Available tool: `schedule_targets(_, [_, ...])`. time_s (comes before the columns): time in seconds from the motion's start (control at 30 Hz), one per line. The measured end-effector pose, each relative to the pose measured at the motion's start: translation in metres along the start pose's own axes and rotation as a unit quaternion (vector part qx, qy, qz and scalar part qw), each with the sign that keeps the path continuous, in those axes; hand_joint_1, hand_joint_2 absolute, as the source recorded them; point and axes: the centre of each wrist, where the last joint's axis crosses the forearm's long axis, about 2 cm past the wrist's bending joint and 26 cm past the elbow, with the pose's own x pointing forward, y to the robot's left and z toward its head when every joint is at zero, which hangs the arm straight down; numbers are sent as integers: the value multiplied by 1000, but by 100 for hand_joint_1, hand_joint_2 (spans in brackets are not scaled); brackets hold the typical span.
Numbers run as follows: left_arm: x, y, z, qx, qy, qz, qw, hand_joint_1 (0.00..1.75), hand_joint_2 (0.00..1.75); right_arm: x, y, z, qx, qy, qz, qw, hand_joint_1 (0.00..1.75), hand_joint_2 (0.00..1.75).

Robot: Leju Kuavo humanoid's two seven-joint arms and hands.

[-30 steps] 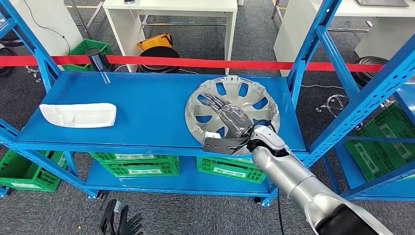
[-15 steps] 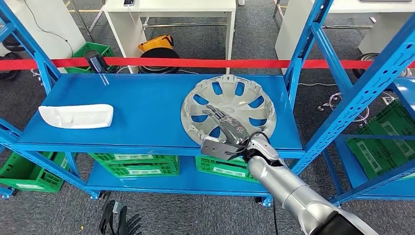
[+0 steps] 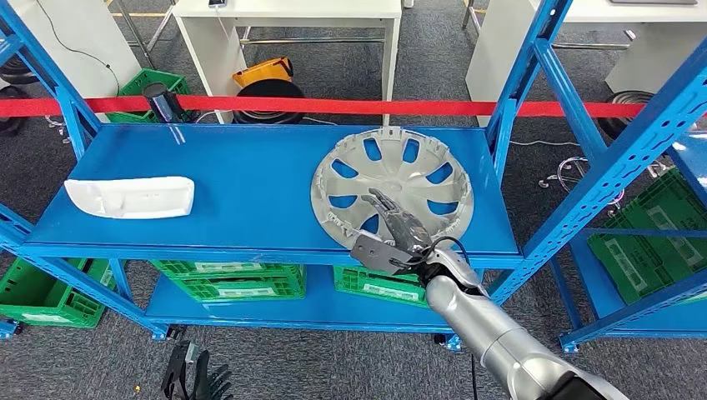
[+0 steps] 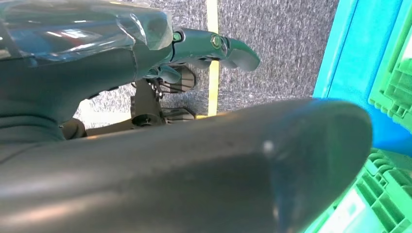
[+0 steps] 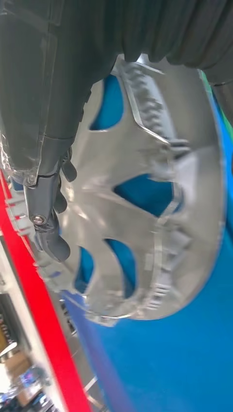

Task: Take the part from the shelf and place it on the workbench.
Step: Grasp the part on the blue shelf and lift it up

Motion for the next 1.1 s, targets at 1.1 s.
schedule_targets(1.1, [21,-4,-8,-7,-29,-11,999,0,0,-34,-5,7,127,79,-23,989,5,175])
